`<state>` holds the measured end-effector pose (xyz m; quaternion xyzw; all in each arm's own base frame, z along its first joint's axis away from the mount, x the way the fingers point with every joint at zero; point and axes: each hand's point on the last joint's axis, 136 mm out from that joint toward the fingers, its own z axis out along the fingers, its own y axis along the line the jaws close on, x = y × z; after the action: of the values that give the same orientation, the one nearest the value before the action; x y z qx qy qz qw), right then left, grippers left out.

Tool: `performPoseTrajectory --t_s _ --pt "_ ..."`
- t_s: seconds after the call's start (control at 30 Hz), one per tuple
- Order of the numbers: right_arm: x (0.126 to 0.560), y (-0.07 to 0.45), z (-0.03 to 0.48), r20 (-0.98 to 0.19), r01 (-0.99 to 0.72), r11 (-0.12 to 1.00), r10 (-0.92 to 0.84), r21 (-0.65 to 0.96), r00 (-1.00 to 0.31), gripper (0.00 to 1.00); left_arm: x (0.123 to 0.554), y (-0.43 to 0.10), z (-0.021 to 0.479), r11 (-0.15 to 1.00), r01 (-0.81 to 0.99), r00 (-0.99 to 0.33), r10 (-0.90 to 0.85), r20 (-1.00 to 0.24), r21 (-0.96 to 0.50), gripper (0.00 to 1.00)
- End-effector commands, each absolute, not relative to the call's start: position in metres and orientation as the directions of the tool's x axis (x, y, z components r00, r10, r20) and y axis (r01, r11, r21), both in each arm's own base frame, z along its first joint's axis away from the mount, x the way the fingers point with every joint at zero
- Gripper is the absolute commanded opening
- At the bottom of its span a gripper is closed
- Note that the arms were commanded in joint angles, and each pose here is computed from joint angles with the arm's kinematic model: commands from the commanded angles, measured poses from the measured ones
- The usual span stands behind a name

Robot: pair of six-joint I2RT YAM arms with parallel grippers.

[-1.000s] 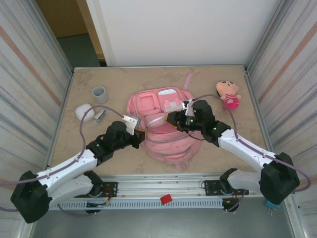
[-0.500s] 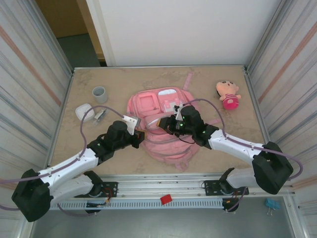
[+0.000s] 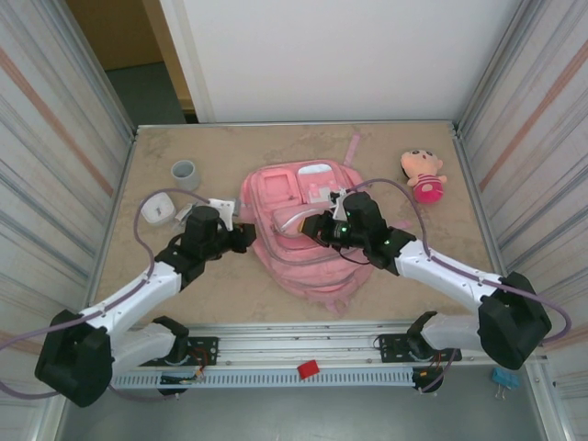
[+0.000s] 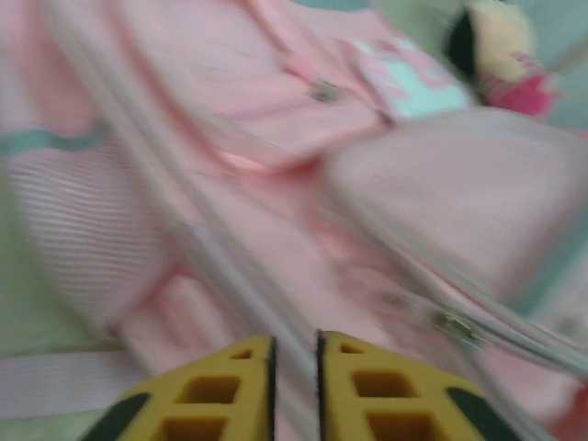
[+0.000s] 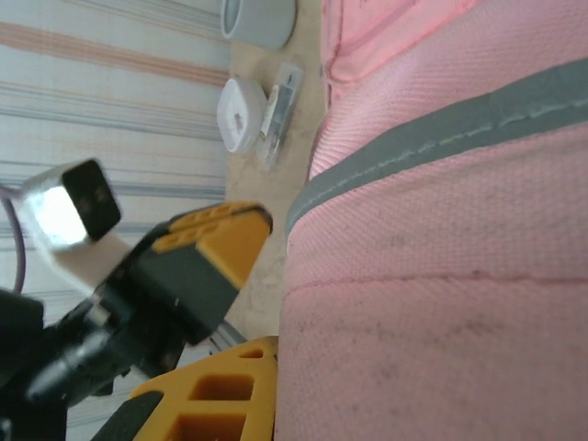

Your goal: Pack the student bag

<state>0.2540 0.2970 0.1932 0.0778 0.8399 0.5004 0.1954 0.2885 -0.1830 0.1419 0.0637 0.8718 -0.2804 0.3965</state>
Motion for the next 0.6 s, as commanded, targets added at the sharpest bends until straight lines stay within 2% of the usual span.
performPoseTrajectory --t_s 0.0,0.1,0.17,0.37,0.57 --pt "0.26 0.293 0.223 -0.32 -0.133 0.47 0.344 0.872 -0.883 0.19 0.302 -0.169 0.144 0.872 0.25 -0.671 -0.157 -0.725 -0.421 0.34" --pt "0.261 0.287 0.218 -0.32 -0.115 0.499 0.347 0.859 -0.882 0.43 0.3 -0.166 0.145 0.873 0.223 -0.679 -0.18 -0.711 -0.434 0.54" --pt "0.258 0.28 0.219 -0.331 -0.116 0.523 0.339 0.844 -0.881 0.49 0.299 -0.156 0.143 0.884 0.174 -0.691 -0.205 -0.693 -0.435 0.65" --pt "0.236 0.25 0.227 -0.384 -0.146 0.603 0.285 0.784 -0.878 0.52 0.305 -0.115 0.131 0.891 0.013 -0.713 -0.31 -0.629 -0.454 0.81" --pt "0.209 0.244 0.261 -0.501 -0.332 0.549 0.191 0.767 -0.844 0.54 0.327 -0.069 0.119 0.907 -0.108 -0.707 -0.358 -0.609 -0.408 0.95"
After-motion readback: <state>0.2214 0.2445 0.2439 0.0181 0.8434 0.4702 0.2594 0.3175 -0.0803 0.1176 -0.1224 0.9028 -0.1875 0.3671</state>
